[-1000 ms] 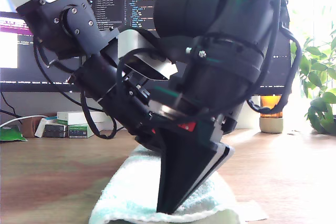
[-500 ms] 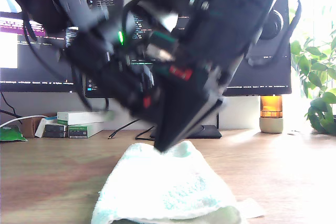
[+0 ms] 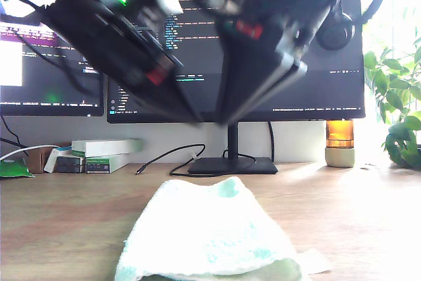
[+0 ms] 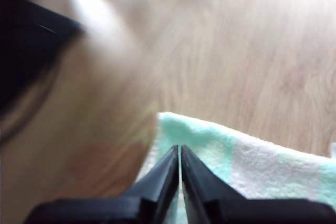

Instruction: Fold the tea towel to a neat square and place it to the right

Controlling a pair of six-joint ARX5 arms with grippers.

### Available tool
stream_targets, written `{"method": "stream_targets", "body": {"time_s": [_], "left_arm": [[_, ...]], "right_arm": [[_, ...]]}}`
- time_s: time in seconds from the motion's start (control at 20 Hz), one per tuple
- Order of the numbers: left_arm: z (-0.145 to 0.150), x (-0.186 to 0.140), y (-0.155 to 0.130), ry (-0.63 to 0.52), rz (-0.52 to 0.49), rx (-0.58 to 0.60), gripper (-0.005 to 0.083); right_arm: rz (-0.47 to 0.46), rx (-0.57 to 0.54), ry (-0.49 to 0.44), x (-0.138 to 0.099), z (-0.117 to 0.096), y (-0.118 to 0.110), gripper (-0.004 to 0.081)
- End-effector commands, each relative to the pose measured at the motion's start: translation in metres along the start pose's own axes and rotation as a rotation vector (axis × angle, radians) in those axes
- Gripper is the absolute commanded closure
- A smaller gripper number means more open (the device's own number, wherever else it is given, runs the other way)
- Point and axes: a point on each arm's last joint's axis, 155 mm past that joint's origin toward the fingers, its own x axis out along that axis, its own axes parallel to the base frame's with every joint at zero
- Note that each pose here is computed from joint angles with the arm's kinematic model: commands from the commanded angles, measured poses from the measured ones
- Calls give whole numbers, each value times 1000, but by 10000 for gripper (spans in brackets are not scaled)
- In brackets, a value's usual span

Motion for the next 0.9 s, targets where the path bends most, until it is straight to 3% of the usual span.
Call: {"method": "stream_targets", "body": {"time_s": [0.0, 0.15, 0.35, 0.5, 0.65, 0.85], "left_arm": [[-8, -4, -8, -22, 7, -9, 793], [-14, -13, -18, -88, 19, -19, 793], [-37, -9, -40, -140, -44, -47, 793], [-45, -8, -48, -192, -60, -63, 793], [-55, 0, -51, -175, -79, -66, 793], [-76, 23, -52, -142, -121, -111, 793]], "right_arm": [[-7, -18, -18, -5, -13, 2, 781], [-24, -23, -100, -19, -19, 4, 781], [-80, -96, -163, -42, -40, 5, 781], [-167, -267, -80, -52, -69, 1, 782], [-98, -462, 27, -50, -97, 17, 781], [-52, -667, 56, -48, -104, 30, 781]]}}
